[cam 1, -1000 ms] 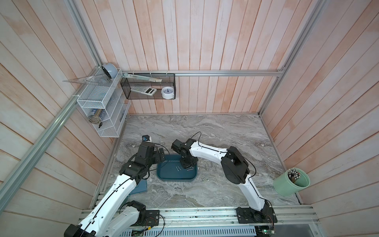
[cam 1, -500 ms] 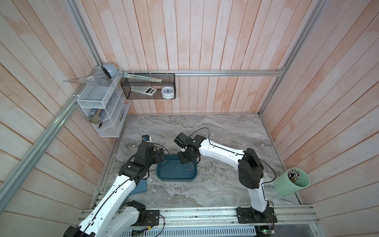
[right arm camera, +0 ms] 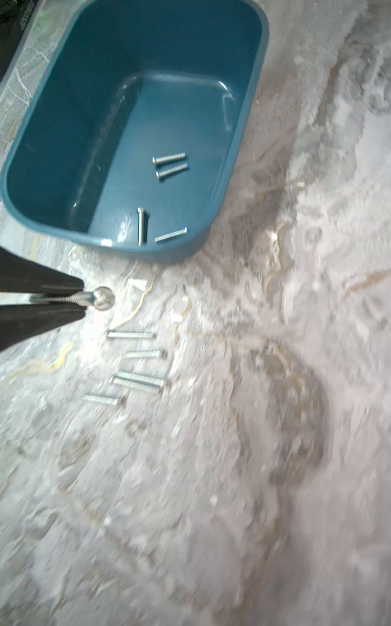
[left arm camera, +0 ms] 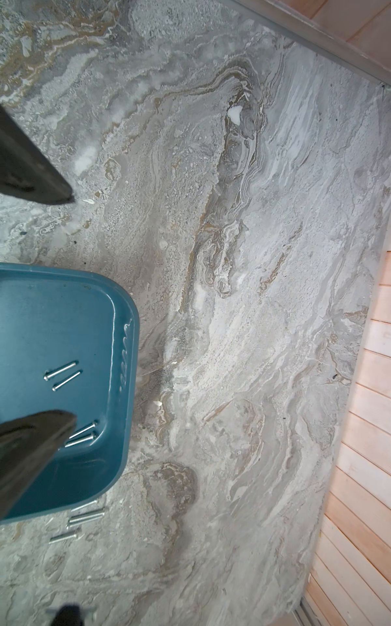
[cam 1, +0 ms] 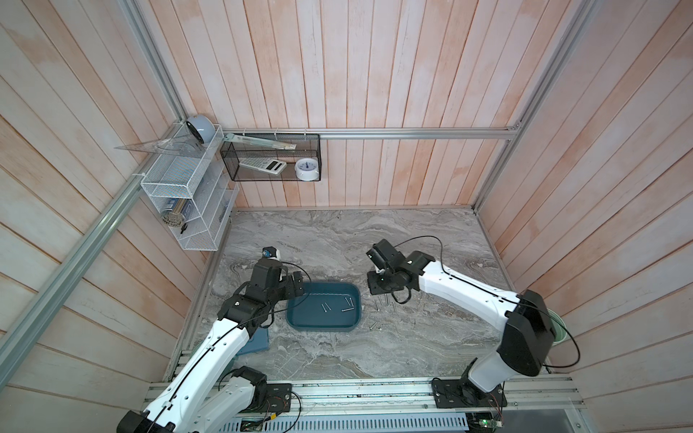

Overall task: Take out the screws from the storage box
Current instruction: Place the screw at the center of the board.

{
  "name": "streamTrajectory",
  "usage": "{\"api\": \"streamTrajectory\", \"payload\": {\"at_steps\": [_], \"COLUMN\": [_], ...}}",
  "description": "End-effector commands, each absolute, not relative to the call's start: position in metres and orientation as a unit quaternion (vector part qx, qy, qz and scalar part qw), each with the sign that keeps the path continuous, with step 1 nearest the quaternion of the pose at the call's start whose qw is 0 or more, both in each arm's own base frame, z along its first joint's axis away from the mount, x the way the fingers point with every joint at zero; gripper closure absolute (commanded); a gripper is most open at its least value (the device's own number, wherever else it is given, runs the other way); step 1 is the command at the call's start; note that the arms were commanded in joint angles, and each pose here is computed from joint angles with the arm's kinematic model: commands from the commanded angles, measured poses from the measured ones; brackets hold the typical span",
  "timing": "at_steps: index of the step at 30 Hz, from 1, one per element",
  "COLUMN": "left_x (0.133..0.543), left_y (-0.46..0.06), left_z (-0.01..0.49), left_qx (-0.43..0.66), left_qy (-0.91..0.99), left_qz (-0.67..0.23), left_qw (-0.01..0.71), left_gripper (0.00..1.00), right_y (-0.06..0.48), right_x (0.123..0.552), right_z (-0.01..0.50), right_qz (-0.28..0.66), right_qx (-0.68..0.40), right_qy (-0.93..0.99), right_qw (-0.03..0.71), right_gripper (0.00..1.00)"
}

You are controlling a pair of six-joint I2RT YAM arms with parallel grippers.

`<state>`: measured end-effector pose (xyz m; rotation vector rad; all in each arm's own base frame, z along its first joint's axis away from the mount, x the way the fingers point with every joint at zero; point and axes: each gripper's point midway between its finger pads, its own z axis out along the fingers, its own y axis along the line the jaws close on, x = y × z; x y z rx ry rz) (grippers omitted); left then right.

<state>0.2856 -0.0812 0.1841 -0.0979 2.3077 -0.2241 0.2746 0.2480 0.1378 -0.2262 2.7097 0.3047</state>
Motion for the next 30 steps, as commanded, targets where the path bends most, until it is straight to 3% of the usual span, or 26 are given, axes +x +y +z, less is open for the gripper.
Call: {"api": "streamTrajectory", "payload": {"at_steps": [1,6,13,30], "left_x": [0.292,0.288,0.29,0.293], "left_y": [-0.089,-0.1,-0.099,-0.094], "left_z": [0.199,0.196,0.189,0.184], "left_qx": [-0.027,-0.013,-0.019,-0.027], "left_qy": [0.898,0.895,0.901,0.908], "left_qz": [-0.113,-0.144,-0.138,-0.118], "left_qw": [0.424,0.422,0.411,0.402], "left_gripper": [0.0,0.0,0.0,0.0], "right_y": [0.223,0.218,0.239,0.237], "right_x": [0.276,0.27,0.259,0.25], "right_z": [0.134,0.112,0.074,0.032], "right_qz": [0.101,0.101,0.077,0.02], "right_qx": [-0.052,-0.047,-0.101,-0.127], "right_qy": [0.966,0.968,0.985,0.989], "right_qw": [0.232,0.226,0.118,0.067], "right_gripper": [0.91,0.9,0.88,0.85]}}
